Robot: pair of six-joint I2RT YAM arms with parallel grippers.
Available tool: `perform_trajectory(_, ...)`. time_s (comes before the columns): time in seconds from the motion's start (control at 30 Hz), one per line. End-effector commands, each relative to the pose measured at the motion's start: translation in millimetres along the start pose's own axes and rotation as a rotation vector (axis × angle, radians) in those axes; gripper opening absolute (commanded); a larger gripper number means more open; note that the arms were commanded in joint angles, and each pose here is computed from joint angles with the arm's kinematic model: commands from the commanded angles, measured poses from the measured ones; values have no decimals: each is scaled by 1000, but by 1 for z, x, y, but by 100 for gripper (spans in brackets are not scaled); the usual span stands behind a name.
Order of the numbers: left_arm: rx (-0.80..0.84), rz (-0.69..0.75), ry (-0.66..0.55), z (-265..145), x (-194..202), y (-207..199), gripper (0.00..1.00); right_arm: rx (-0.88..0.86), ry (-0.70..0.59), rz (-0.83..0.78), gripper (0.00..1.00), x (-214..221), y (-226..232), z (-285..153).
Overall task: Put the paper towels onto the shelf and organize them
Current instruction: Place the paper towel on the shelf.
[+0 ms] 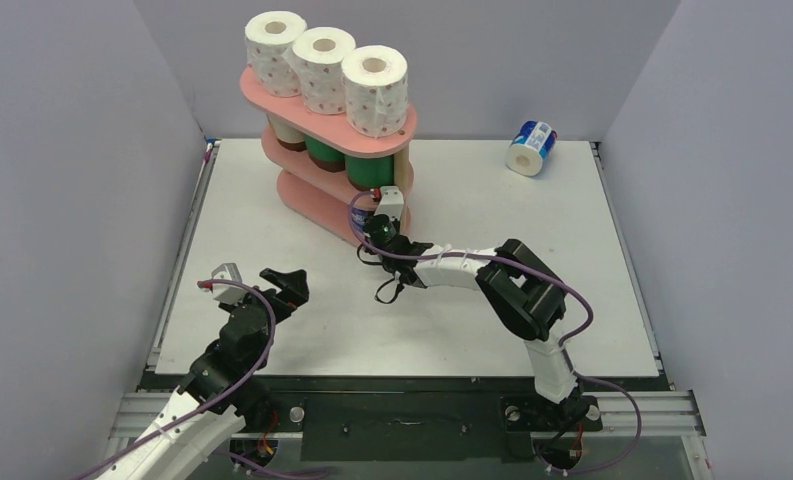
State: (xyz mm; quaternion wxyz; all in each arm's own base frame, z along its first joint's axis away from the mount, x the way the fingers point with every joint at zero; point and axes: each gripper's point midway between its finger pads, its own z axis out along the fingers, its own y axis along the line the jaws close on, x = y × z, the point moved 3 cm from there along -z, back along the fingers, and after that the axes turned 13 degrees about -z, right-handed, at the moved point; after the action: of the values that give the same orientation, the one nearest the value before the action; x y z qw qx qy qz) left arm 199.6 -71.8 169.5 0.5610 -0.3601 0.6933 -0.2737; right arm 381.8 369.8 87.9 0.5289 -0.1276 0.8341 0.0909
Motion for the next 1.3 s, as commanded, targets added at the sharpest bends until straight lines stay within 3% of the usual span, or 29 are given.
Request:
perform_trajectory(0.0, 14, 1, -4, 0, -2, -3, 97, 14, -47, -4, 19, -16, 1, -3)
perform_trajectory(0.37, 29, -5, -1, -1, -2, -6, 97, -2, -42, -67, 19, 3, 17, -22)
perform_trajectory(1.27, 29, -7, 6, -1, 0, -3, 97, 69, -28, -55, 18, -13, -2, 11)
